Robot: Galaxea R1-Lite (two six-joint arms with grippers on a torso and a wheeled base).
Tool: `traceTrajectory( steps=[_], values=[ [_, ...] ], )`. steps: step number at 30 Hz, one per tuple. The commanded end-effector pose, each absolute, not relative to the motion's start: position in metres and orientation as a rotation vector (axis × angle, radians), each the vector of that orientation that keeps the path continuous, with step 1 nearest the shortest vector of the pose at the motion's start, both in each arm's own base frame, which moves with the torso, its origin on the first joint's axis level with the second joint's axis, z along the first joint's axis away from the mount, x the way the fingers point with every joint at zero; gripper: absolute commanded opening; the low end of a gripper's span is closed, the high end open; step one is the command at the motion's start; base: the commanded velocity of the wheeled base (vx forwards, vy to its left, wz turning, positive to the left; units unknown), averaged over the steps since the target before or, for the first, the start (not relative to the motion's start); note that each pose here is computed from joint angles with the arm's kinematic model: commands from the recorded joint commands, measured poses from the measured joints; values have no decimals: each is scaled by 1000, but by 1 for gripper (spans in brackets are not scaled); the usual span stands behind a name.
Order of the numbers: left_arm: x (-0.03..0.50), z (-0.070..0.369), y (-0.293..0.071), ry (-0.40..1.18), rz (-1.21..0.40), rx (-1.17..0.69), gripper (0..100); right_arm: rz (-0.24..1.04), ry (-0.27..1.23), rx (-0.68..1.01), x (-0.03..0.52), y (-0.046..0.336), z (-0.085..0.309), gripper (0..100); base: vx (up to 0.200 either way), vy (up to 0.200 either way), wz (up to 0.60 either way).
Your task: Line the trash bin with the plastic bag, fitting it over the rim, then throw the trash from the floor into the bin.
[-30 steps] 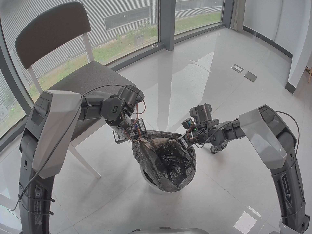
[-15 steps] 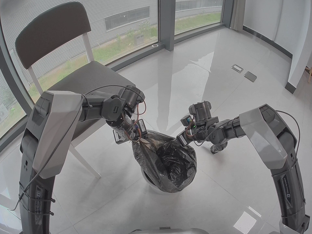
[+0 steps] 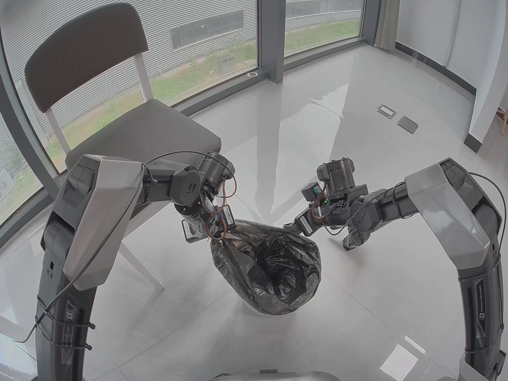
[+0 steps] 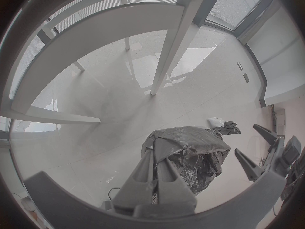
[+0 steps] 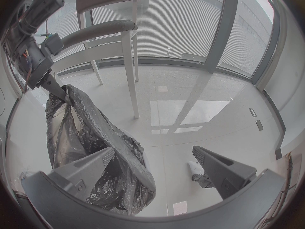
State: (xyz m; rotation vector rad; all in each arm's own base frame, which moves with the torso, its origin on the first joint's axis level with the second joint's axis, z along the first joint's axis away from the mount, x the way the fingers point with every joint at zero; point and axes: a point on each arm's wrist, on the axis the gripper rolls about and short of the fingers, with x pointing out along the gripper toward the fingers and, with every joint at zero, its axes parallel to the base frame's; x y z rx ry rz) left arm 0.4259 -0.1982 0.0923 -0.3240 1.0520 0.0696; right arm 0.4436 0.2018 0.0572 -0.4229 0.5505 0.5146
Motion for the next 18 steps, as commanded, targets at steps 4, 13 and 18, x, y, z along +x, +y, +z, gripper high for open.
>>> traceTrajectory(
  steps=[4,13,18],
  values=[
    [427,93,-194,1048,79,-325,100,515,545,-422,441,201,62,100,0,0,0],
    [428,118,-178,994,86,-353,100,526,553,-427,437,203,62,100,0,0,0],
    [419,134,-174,976,90,-351,100,555,563,-436,436,205,55,100,0,0,0]
  ],
)
